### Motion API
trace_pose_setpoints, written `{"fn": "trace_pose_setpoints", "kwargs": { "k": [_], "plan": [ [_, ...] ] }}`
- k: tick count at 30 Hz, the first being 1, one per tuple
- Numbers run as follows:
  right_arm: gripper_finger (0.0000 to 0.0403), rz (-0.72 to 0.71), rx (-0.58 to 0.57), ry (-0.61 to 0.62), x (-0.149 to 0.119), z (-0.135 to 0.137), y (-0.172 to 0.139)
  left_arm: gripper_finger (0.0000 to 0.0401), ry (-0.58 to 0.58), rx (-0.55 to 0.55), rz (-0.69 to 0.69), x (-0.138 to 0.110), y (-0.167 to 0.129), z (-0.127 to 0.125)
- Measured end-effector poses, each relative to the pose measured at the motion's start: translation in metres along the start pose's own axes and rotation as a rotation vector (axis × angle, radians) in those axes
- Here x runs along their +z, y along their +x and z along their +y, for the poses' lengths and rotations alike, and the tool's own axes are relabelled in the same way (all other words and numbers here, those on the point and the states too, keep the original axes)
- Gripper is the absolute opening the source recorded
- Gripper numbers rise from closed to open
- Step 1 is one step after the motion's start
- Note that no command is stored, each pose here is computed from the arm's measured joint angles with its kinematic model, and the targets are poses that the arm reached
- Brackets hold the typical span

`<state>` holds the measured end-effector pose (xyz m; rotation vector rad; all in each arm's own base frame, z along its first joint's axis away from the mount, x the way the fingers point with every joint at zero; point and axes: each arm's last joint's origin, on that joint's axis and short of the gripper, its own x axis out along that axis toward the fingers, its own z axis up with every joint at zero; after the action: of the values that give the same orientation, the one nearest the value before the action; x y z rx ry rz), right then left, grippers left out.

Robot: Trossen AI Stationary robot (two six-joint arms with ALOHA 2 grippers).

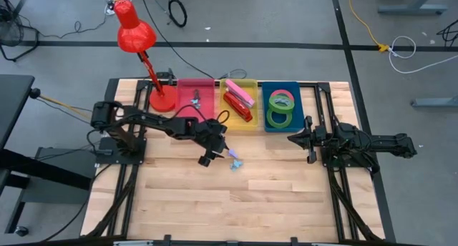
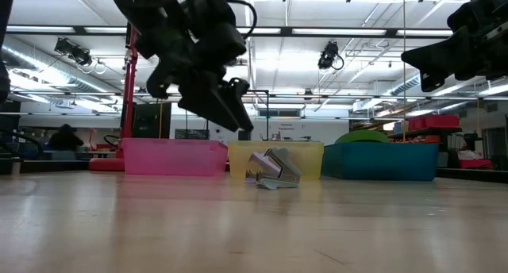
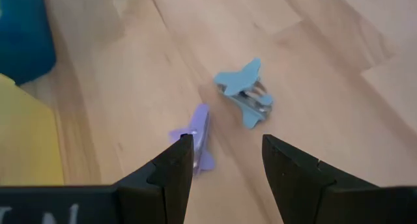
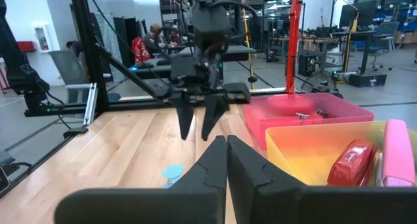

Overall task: Pick and place Stapler, Stapler remover, tape
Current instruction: Put the purple staple remover into the pink bin

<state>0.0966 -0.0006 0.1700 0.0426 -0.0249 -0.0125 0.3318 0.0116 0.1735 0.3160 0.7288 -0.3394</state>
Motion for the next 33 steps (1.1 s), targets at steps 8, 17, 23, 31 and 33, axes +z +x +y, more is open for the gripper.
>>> {"fn": "trace_pose_setpoints", "kwargs": {
  "k": [8,17,23,31,33],
  "plan": [
    [0.0016,0.000,0.000,0.000,0.000,0.000,0.000,0.0186,-0.049,0.008,0.035,-0.015,0.011,0.013],
    [0.0016,0.000,-0.001,0.000,0.000,0.000,0.000,0.0186,-0.101,0.001,0.040,-0.029,0.019,0.025],
    [0.0016,0.000,-0.001,0.000,0.000,0.000,0.000,0.0186,-0.104,-0.034,0.018,-0.032,0.027,0.026],
    [0.0016,0.000,0.000,0.000,0.000,0.000,0.000,0.0186,-0.092,-0.075,-0.037,-0.028,0.027,0.025],
    [0.0016,0.000,0.000,0.000,0.000,0.000,0.000,0.0186,-0.085,-0.069,-0.043,-0.027,0.027,0.024]
  ]
}}
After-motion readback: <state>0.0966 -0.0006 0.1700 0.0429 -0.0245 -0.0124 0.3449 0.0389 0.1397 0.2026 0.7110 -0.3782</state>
